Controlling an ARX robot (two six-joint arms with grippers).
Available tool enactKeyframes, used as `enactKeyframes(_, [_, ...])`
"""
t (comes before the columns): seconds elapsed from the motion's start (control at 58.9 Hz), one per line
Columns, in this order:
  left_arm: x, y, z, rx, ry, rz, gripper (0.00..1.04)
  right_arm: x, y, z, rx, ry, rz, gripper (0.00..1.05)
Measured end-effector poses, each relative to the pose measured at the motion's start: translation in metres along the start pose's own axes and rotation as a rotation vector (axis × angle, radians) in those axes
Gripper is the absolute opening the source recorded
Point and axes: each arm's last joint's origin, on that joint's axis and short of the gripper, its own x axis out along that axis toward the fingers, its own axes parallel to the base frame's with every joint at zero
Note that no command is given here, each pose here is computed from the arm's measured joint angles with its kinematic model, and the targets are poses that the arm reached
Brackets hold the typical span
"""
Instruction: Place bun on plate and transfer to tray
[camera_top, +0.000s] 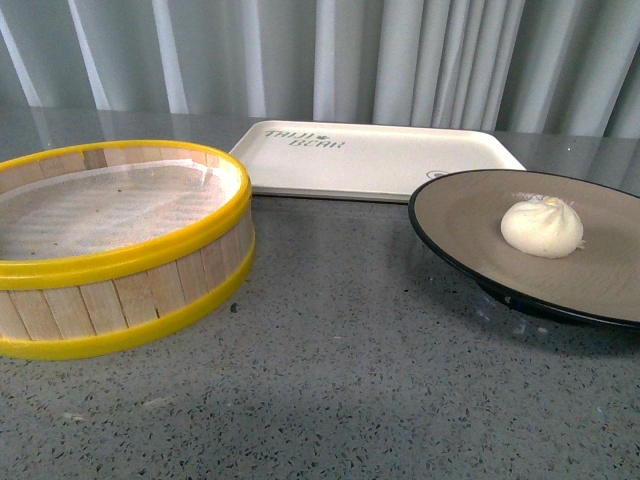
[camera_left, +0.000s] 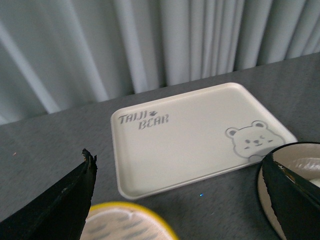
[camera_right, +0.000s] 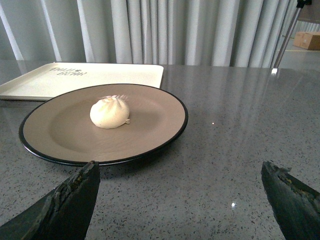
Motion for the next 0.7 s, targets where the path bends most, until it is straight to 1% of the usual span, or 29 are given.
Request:
enactKeyframes(0.136, [-0.026,0.033,-0.019,-0.045,0.018,0.084,0.98,0.0,0.0,0.0,0.0,0.0,0.0,0.96])
enactKeyframes(0.187, [-0.038,0.049,-0.03,-0.093,-0.052,0.211,0.89,0.0,0.0,0.0,0.0,0.0,0.0,0.96])
enactKeyframes(0.221, [-0.046,0.057,-0.037,-0.114,-0.092,0.247,0.84,0.0,0.0,0.0,0.0,0.0,0.0,0.96])
enactKeyframes(0.238, [-0.049,0.059,-0.04,-0.119,-0.103,0.253,0.82,0.0,0.0,0.0,0.0,0.0,0.0,0.96])
enactKeyframes(0.272, [-0.061,0.067,-0.053,-0.132,-0.135,0.271,0.75,0.0,0.0,0.0,0.0,0.0,0.0,0.96])
enactKeyframes(0.323, [-0.073,0.075,-0.068,-0.139,-0.149,0.287,0.68,0.0,0.0,0.0,0.0,0.0,0.0,0.96])
enactKeyframes(0.391, [-0.098,0.088,-0.104,-0.144,-0.14,0.29,0.51,0.0,0.0,0.0,0.0,0.0,0.0,0.96])
enactKeyframes(0.476, [-0.11,0.088,-0.131,-0.156,-0.12,0.32,0.37,0.0,0.0,0.0,0.0,0.0,0.0,0.96])
enactKeyframes(0.527, [-0.116,0.082,-0.15,-0.159,-0.11,0.304,0.23,0.0,0.0,0.0,0.0,0.0,0.0,0.96])
enactKeyframes(0.612, [-0.124,0.076,-0.169,-0.161,-0.108,0.299,0.04,0.0,0.0,0.0,0.0,0.0,0.0,0.96])
enactKeyframes(0.697, [-0.133,0.071,-0.184,-0.163,-0.111,0.3,0.04,0.0,0.0,0.0,0.0,0.0,0.0,0.96])
